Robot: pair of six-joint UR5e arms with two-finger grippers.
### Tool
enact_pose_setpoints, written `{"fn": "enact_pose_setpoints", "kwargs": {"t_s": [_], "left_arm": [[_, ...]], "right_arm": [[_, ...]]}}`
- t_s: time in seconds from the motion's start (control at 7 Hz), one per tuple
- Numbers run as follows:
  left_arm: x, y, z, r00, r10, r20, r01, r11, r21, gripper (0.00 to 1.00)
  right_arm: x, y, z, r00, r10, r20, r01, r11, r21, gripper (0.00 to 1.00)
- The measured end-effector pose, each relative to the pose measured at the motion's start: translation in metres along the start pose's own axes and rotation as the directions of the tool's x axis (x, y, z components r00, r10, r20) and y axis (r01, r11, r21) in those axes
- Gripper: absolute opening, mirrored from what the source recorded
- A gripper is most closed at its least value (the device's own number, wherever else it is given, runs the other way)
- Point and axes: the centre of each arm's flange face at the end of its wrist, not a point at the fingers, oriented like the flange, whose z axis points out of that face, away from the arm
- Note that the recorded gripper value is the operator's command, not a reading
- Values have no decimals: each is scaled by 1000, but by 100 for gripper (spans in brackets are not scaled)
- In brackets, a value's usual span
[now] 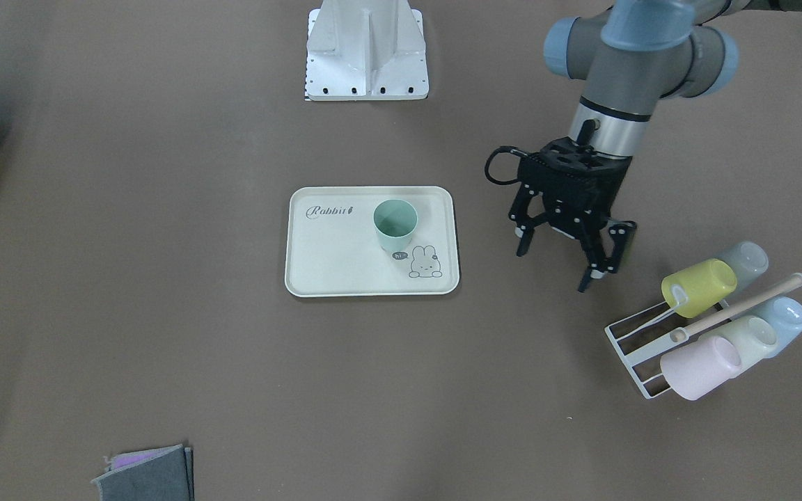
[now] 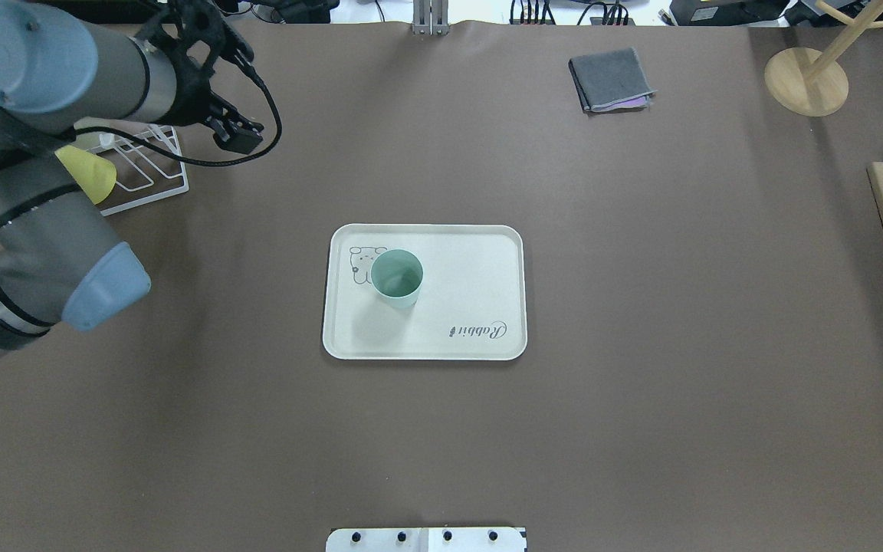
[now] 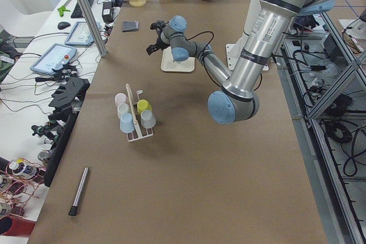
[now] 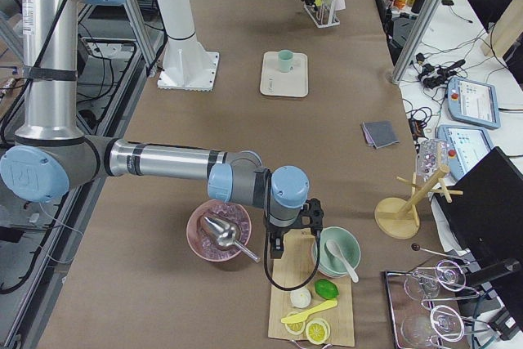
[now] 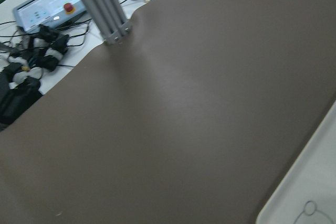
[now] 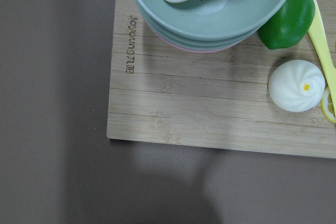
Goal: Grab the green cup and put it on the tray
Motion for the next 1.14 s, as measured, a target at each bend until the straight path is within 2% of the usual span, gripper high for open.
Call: {"fn": "enact_pose_setpoints", "kwargs": {"t_s": [0.14,0.29,0.43,0.57,0.86,1.0,1.14], "left_arm": [[-48,5,-15,1000,1,5,-1,999,-52,98],[-101,22,-33,998,-51,-28,48,994,-95,99],[-153,53,-50,987,-146,-71,134,980,-148,99],[-200,95,-63,961,-262,-84,240,948,-209,99],[-258,213,-73,887,-460,-30,427,844,-325,99],[-262,277,-67,838,-545,-29,493,778,-390,99],[-265,324,-65,785,-618,-38,544,718,-435,99]], "right_arm": [[0,1,0,1000,1,0,-1,1000,-1,100],[0,1,0,1000,1,-1,-1,1000,-1,100],[1,1,1,1000,1,-1,-1,1000,-1,100],[1,1,1,1000,1,-1,-1,1000,-2,100],[1,1,2,1000,3,0,-3,1000,-3,100],[2,2,2,1000,4,1,-4,1000,-4,100],[2,2,2,1000,5,2,-5,1000,-5,100]]}}
